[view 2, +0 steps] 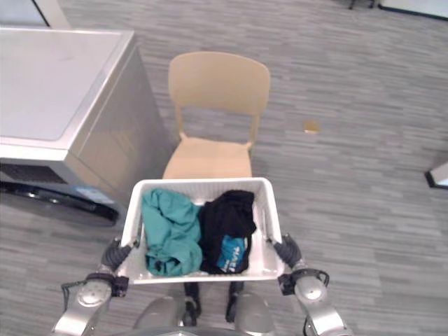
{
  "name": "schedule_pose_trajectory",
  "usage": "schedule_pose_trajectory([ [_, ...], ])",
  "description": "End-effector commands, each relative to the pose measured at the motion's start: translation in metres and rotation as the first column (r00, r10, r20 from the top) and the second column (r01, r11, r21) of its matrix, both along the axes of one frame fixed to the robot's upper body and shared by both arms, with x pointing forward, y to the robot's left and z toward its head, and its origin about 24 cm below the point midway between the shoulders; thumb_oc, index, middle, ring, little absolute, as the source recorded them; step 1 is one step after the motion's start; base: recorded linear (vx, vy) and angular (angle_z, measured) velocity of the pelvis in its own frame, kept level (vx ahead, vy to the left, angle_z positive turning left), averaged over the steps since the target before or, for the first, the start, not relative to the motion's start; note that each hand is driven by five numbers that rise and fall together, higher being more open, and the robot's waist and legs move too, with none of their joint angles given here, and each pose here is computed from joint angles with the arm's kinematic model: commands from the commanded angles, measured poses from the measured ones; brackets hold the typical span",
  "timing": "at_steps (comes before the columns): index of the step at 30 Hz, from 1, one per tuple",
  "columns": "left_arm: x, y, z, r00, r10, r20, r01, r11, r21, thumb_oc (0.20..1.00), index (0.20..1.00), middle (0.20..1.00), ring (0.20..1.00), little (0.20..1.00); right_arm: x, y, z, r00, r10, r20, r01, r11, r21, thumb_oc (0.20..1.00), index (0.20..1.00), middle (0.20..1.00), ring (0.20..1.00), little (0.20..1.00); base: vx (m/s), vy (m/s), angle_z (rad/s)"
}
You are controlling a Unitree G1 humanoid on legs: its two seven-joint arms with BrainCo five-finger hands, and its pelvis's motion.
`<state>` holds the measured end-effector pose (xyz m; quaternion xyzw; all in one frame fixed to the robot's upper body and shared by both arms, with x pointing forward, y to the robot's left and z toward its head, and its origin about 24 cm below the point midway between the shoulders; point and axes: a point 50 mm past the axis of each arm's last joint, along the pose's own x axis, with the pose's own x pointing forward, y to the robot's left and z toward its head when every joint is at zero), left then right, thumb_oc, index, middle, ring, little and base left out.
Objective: Grab the laundry basket,head to the washer,open it,put in the laundry and shut it.
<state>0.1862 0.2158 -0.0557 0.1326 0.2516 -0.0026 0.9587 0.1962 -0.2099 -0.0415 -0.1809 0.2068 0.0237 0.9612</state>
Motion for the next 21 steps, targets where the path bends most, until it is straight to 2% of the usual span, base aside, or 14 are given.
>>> schedule_pose_trajectory([
  [1, 0.031, -0.014, 0.029, 0.979, -0.015, 0.203, 0.034, 0.995, -0.091, 0.2, 0.2, 0.2, 0.2, 0.2, 0.03, -0.011, 0.044, 0.971, -0.013, 0.238, 0.001, 0.999, 0.051, 0.2, 0.2, 0.2, 0.2, 0.2, 0.16, 0.051, -0.03],
  [12, 0.052, -0.023, 0.035, 0.971, -0.048, 0.234, 0.061, 0.997, -0.048, 0.2, 0.2, 0.2, 0.2, 0.2, 0.045, -0.002, 0.033, 0.979, -0.062, 0.195, 0.039, 0.992, 0.118, 0.2, 0.2, 0.2, 0.2, 0.2, 0.14, 0.163, -0.23],
  [16, 0.065, -0.023, 0.04, 0.968, -0.044, 0.248, 0.053, 0.998, -0.03, 0.2, 0.2, 0.2, 0.2, 0.2, 0.06, 0.012, 0.032, 0.98, -0.058, 0.192, 0.031, 0.99, 0.14, 0.2, 0.2, 0.2, 0.2, 0.2, 0.01, 0.101, -0.2],
  [21, 0.097, -0.031, 0.057, 0.949, -0.051, 0.31, 0.053, 0.999, 0.002, 0.2, 0.2, 0.2, 0.2, 0.2, 0.092, 0.032, 0.05, 0.967, -0.031, 0.253, -0.003, 0.991, 0.131, 0.2, 0.2, 0.2, 0.2, 0.2, -0.13, 0.042, -0.13],
])
